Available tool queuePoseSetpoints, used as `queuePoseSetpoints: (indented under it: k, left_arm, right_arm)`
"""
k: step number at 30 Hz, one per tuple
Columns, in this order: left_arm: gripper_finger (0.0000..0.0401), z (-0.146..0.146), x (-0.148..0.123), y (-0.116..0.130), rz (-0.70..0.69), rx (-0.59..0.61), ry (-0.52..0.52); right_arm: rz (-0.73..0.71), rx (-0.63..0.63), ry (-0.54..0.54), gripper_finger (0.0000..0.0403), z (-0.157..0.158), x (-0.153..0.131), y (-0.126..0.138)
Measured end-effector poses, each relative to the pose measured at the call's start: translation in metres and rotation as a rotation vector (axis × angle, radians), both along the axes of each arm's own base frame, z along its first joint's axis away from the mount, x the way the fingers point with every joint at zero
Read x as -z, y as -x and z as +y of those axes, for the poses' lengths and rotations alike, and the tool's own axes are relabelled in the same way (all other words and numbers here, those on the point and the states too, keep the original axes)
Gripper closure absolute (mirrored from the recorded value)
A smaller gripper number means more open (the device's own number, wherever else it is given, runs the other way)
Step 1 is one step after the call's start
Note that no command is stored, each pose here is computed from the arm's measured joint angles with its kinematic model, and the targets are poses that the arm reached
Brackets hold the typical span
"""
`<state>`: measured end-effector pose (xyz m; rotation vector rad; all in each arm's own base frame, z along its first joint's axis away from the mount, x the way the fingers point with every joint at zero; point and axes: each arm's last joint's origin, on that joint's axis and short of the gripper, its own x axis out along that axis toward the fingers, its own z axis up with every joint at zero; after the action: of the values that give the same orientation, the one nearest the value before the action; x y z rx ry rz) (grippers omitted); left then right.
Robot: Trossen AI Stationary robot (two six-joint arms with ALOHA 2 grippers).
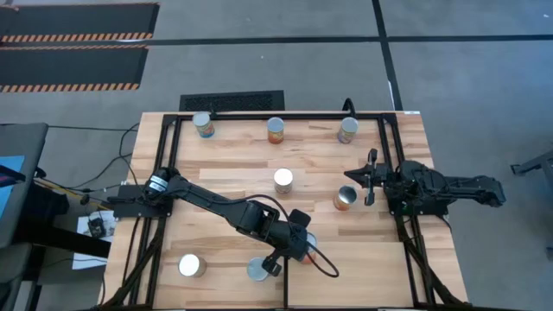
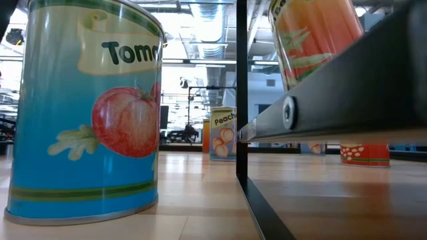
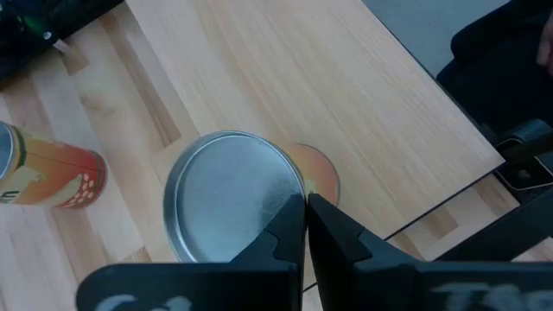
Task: Pick and place cans onto a shelf
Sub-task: Put the top canned green beans on the shelf
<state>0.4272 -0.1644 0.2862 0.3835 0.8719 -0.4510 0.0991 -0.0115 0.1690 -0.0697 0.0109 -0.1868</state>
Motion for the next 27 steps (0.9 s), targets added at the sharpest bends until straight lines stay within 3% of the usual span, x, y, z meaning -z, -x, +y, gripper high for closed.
queuePoseSetpoints:
  k: [27]
  left_arm:
    - [0.0395,0.0004,0.0002,0.0,0.001,-0.015,-0.004]
  right_arm:
    - [0.0,0.0,0.0,0.0369,0.0,0.0,0.0]
